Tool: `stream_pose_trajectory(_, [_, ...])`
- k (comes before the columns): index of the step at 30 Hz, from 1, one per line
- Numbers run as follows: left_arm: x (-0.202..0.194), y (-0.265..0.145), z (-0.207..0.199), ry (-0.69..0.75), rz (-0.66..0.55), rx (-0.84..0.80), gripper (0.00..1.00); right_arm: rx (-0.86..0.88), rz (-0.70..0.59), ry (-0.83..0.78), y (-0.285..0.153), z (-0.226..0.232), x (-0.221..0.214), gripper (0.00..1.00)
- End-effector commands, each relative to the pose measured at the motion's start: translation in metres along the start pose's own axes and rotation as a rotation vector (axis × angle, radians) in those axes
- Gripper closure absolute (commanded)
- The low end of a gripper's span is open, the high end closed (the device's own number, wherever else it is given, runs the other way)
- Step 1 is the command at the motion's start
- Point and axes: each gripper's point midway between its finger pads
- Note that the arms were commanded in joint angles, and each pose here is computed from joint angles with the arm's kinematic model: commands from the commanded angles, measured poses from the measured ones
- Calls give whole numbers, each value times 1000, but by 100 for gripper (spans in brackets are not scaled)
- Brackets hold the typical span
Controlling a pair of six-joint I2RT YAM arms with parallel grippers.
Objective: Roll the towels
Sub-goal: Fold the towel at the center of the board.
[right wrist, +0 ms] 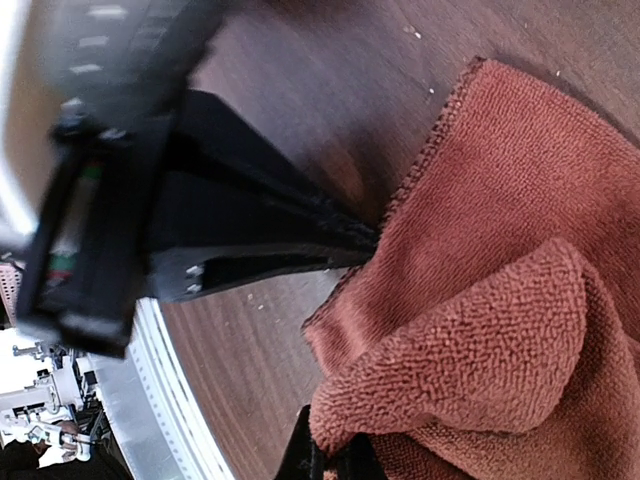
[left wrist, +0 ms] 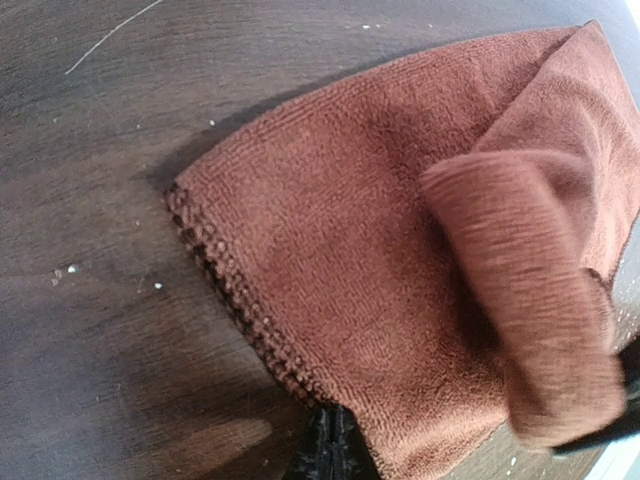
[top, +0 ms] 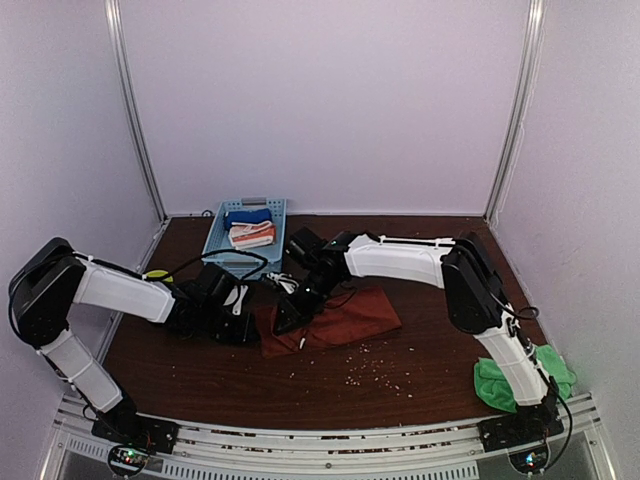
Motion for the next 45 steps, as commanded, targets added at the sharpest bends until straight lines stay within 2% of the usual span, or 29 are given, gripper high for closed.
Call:
stream_pose_trajectory(1, [-10, 0, 2, -6, 20, -1, 96, -20, -43, -15, 8, -4, 16, 100])
stream_pose_trajectory(15, [-12, 1, 2, 2, 24, -8, 96, -46, -89, 0, 21, -17, 30, 99])
stream_pose_trajectory(18, [-12, -1, 3, -3, 17, -3, 96, 16, -71, -2, 25, -8, 26, 84])
stream_pose_trajectory(20, [-10, -6, 3, -7, 4, -2, 96, 17, -70, -27, 17, -2, 26, 67])
stream_pose_trajectory(22, [-9, -12, 2, -7, -7, -1, 96, -1, -90, -70, 2, 6, 33, 58])
stream_pose_trajectory(29, [14, -41, -2, 16, -91, 48, 92, 9, -158, -143, -53, 34, 47, 50])
stream_pose_trajectory(35, [47, -68, -28, 82, -193, 0, 83, -60, -172, -157, -100, 5, 34, 50])
stream_pose_trajectory(38, [69, -73, -60, 151, -220, -82, 82, -208, -152, -161, -124, -41, 18, 56])
stream_pose_trajectory(40, [87, -71, -78, 168, -233, -110, 81, -301, -131, -138, -135, -75, 0, 64])
stream_pose_trajectory(43, [99, -54, -96, 175, -183, -142, 87, -343, -134, -80, -146, -110, -26, 74])
stream_pose_trajectory(45, [95, -38, -98, 160, -124, -140, 94, -368, -120, -45, -149, -126, -43, 77])
Point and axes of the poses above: each gripper's point midway between its finger pads, its own y axis out along the fingers, its own z axis along the line the jaws close on, x = y × z, and after that the axes turned 5 degrees about -y, right-handed
